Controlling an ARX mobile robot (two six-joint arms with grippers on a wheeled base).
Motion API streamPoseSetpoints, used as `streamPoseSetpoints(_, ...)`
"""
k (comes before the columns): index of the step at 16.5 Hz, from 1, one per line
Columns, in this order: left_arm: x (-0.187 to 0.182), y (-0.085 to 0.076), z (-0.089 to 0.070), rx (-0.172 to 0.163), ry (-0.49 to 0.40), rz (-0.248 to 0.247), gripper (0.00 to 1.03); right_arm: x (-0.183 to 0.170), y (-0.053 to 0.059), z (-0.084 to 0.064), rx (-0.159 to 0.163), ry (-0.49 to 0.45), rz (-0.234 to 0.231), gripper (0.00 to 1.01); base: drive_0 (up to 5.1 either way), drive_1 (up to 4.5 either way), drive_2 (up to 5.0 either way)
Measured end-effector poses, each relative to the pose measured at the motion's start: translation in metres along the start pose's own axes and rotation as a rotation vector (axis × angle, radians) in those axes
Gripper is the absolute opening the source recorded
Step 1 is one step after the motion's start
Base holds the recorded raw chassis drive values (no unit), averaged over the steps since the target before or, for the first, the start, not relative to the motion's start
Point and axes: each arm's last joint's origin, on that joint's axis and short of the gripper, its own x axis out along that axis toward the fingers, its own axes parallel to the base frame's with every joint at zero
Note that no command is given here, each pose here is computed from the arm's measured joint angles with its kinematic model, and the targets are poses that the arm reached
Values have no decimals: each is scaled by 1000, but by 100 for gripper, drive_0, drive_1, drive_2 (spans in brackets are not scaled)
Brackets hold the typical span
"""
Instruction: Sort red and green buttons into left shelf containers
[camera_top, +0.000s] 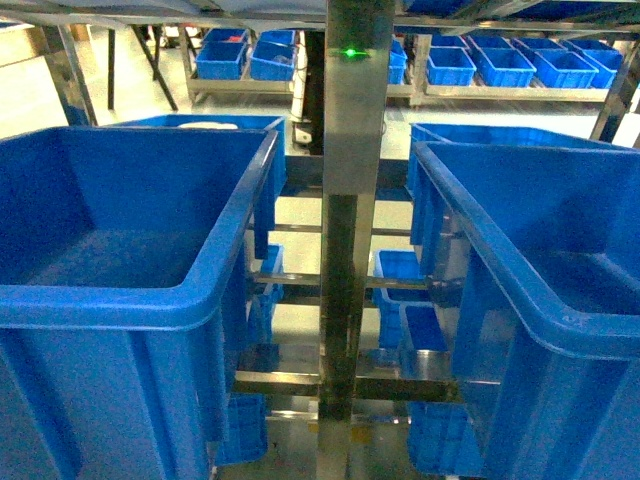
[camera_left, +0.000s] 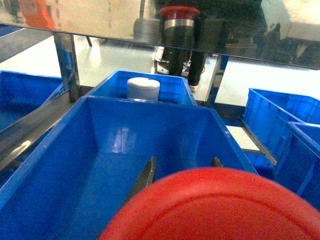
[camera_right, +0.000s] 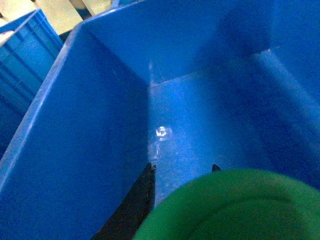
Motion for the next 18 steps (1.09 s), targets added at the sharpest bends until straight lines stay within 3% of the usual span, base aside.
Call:
streamPoseSetpoints(3, 0, 0, 0, 0, 0, 0, 26, 32, 7, 13, 48, 82, -8, 26, 12, 440, -417)
streamPoseSetpoints(5, 0, 0, 0, 0, 0, 0, 26, 50, 11, 21, 48, 92, -17, 26, 12, 440, -417)
streamPoseSetpoints(8, 0, 0, 0, 0, 0, 0, 26, 60, 10, 22, 37, 45, -44, 26, 12, 440, -417)
streamPoseSetpoints(10, 0, 0, 0, 0, 0, 0, 26, 44, 9, 23, 6, -61, -64, 50, 12, 440, -417)
streamPoseSetpoints(12, 0, 0, 0, 0, 0, 0, 26, 8, 7, 26, -52, -176, -77, 74, 12, 440, -417)
streamPoseSetpoints(14, 0, 0, 0, 0, 0, 0, 26, -34, 3, 17, -92, -232, -106, 99, 12, 440, -417)
streamPoseSetpoints(15, 0, 0, 0, 0, 0, 0, 26, -53, 2, 10, -123, -303, -146, 98, 12, 440, -417)
streamPoseSetpoints(17, 0, 0, 0, 0, 0, 0, 26, -100, -3, 3, -184, -539, -247, 98, 6, 220, -209)
streamPoseSetpoints(18, 0, 0, 0, 0, 0, 0, 26, -113, -7, 0, -209, -550, -274, 98, 0, 0, 0)
